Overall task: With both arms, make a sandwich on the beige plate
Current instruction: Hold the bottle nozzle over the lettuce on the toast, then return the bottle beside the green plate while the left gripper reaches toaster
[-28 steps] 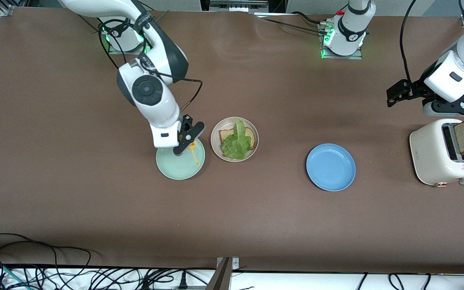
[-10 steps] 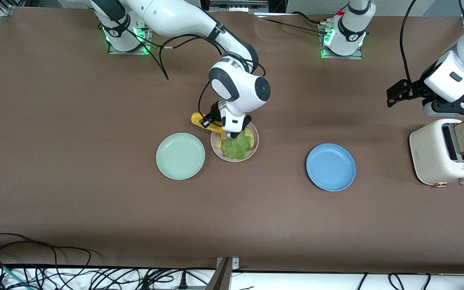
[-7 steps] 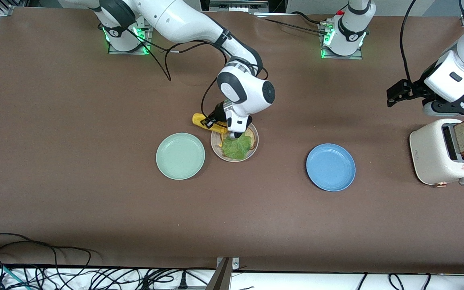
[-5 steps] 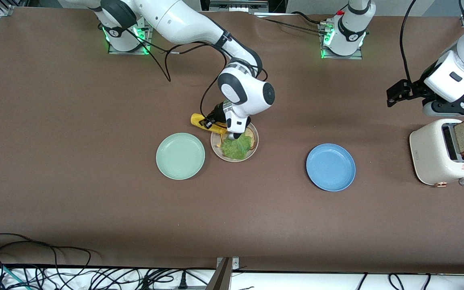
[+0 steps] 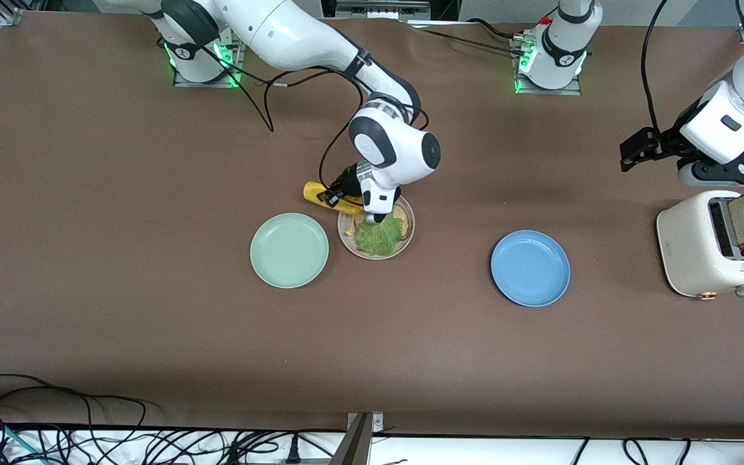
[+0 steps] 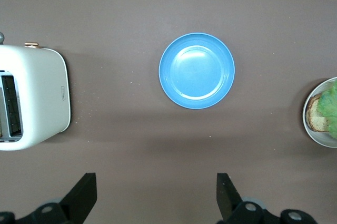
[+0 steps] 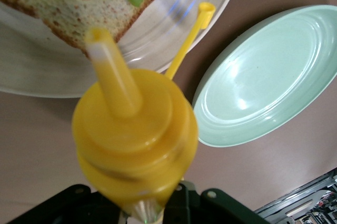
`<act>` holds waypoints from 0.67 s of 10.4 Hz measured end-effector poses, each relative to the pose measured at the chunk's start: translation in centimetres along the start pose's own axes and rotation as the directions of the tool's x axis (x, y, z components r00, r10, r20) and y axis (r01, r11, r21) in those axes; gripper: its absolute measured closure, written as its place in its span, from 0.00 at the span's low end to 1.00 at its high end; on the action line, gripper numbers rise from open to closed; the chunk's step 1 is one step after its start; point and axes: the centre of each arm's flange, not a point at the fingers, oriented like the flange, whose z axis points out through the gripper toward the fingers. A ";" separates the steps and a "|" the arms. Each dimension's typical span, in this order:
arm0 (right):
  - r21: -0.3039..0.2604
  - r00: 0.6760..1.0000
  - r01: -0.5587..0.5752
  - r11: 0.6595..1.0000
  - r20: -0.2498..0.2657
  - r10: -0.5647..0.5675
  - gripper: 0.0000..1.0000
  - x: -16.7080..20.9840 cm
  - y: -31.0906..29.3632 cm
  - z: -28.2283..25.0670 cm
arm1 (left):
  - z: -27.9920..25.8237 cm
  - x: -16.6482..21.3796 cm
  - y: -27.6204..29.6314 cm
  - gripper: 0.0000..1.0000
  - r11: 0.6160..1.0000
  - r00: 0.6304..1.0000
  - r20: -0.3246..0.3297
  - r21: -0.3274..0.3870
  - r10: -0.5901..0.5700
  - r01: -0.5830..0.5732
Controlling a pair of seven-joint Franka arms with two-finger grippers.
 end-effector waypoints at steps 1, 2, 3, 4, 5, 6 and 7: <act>0.001 1.000 0.000 1.000 -0.002 0.000 0.80 0.0 0.2 -0.1 | 0.0 0.0 0.0 0.00 1.000 1.000 0.000 0.000 0.000 0.000; 0.004 1.000 -0.006 1.000 -0.007 0.006 0.80 0.0 0.7 -0.3 | 0.0 0.0 0.0 0.00 1.000 1.000 0.000 0.000 0.000 0.000; 0.014 1.000 -0.016 1.000 -0.017 0.017 0.80 -0.2 1.5 -0.6 | 0.0 0.0 0.0 0.00 1.000 1.000 0.000 0.000 0.000 0.000; 0.031 0.999 -0.032 0.999 -0.035 0.033 0.80 -0.6 3.0 -1.4 | 0.0 0.0 0.0 0.00 1.000 1.000 0.000 0.000 0.000 0.000; 0.052 0.997 -0.052 0.997 -0.055 0.054 0.80 -1.3 5.0 -2.3 | 0.0 0.0 0.0 0.00 1.000 1.000 0.000 0.000 0.000 0.000; 0.080 0.995 -0.068 0.994 -0.072 0.074 0.80 -2.2 7.0 -3.1 | 0.0 0.0 0.0 0.00 1.000 1.000 0.000 0.000 0.000 0.000; 0.117 0.992 -0.083 0.990 -0.086 0.094 0.80 -3.2 8.8 -3.9 | 0.0 0.0 0.0 0.00 1.000 1.000 0.000 0.000 0.000 0.000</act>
